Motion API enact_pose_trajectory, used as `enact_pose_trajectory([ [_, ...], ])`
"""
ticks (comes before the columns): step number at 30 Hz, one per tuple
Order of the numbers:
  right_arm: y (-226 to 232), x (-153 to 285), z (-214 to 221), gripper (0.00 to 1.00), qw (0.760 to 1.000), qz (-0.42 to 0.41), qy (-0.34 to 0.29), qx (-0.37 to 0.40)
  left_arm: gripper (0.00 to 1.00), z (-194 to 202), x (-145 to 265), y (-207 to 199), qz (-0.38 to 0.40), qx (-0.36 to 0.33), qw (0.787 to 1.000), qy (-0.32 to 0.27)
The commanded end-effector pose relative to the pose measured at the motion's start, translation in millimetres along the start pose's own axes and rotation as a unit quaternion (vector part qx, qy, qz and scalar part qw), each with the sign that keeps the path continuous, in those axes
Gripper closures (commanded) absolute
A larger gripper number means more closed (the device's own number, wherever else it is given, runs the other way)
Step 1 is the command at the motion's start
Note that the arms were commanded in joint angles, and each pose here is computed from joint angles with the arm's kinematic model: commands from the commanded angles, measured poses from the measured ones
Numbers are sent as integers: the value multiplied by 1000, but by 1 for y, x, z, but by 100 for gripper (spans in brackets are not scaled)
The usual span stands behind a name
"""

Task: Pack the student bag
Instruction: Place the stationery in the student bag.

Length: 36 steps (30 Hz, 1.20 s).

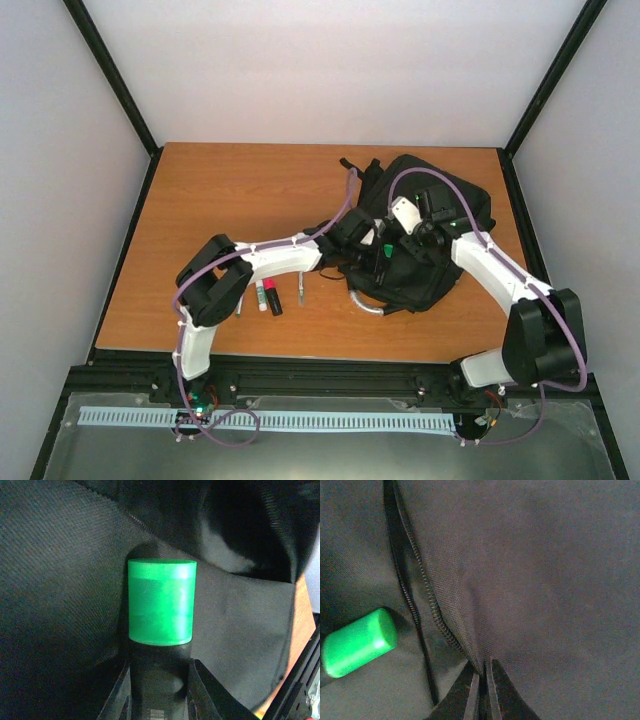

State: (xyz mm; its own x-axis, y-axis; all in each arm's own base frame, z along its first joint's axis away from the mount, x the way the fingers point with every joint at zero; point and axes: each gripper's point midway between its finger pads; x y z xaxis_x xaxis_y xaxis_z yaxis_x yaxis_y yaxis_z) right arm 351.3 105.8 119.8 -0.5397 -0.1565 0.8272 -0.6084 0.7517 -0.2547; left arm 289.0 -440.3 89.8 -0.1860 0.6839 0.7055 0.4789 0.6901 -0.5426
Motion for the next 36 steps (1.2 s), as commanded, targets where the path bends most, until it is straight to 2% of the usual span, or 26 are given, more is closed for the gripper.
enact_pose_trajectory([
  [1, -3, 38, -33, 97, 998, -5, -62, -7, 99, -26, -6, -8, 22, 22, 999, -23],
  [5, 3, 47, -36, 97, 997, -22, -71, -14, 99, -41, -9, -10, 27, 41, 998, -35],
  [16, 20, 53, -42, 97, 992, -77, -85, -45, 99, -107, -10, -37, 78, 84, 986, -124],
  [25, 18, 56, -48, 97, 991, -76, -93, -57, 98, -127, -19, -57, 206, 184, 946, -171],
  [27, 17, 56, -51, 97, 991, -76, -95, -60, 91, -130, -19, -63, 227, 190, 939, -174],
  [32, 14, 56, -53, 97, 990, -74, -97, -63, 63, -125, -13, -67, 227, 191, 942, -158],
  [36, 7, 53, -51, 97, 990, -69, -98, -73, 55, -115, 4, -66, 217, 184, 946, -155],
])
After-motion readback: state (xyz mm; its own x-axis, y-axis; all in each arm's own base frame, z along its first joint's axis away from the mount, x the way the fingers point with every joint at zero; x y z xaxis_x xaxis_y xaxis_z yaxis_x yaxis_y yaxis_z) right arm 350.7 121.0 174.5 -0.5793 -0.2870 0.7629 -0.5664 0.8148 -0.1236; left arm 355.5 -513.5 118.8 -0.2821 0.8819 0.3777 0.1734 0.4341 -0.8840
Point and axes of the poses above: each gripper's point midway between its finger pads, its own x axis back along the fingers, its own y axis along the line the jaws close on, z = x × y, and after that the axes turned 6 degrees about -x, right-handed
